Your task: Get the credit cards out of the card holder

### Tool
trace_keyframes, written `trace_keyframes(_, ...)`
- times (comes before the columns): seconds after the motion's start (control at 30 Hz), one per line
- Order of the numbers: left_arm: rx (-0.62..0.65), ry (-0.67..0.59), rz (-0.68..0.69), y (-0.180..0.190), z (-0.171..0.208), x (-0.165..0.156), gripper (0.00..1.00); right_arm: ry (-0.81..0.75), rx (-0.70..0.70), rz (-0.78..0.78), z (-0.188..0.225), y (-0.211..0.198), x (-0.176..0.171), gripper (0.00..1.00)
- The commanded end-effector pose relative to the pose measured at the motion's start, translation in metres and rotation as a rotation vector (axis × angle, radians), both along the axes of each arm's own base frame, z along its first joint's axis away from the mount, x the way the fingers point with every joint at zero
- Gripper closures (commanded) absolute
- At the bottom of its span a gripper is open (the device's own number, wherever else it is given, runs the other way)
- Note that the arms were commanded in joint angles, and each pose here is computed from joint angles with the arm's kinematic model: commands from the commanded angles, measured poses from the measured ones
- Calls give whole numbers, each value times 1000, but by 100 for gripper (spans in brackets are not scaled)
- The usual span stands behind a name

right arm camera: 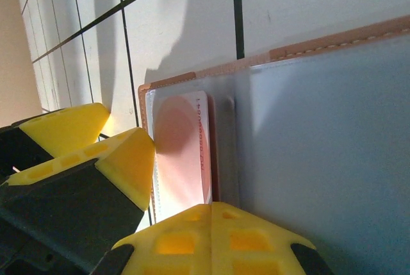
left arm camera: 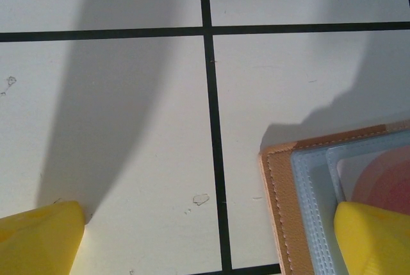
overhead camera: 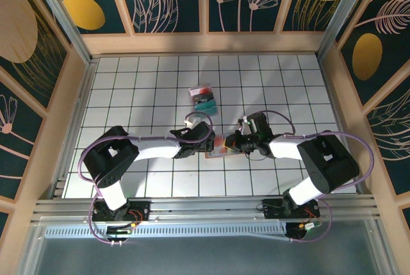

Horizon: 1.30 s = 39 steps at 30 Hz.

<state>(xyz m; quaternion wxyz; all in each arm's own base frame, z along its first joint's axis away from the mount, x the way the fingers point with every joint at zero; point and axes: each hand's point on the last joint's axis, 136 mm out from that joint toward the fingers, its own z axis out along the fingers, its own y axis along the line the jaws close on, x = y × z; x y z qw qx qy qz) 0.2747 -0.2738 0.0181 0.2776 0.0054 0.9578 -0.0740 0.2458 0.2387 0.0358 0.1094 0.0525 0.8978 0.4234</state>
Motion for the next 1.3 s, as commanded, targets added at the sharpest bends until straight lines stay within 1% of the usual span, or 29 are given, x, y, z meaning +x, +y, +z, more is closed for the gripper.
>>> trace_keyframes(0.0,110,38,-1,22,-13,-10,1,-19,-21,-19,2,-9,1,100)
trace_keyframes(0.17,133,43,-13,21,-18,-8,1,-31,-43,-41,5,-16,3,100)
trace_keyframes(0.4,136,45,-33,18,-19,-8,1,-39,-37,-49,8,-18,4,100)
trace_keyframes(0.53,136,45,-42,17,-19,-8,1,-44,-10,-49,11,-15,5,100)
trace_keyframes(0.77,156,62,-56,17,-28,-10,1,-54,81,-33,22,-4,5,100)
trace_keyframes(0.83,163,66,-58,18,-29,-10,1,-59,103,-31,26,-2,5,97)
trace_keyframes(1.13,180,77,-54,22,-35,-13,1,-69,115,-46,31,-3,7,97)
trace_keyframes(1.27,184,82,-51,24,-37,-14,1,-75,123,-45,33,-4,7,95)
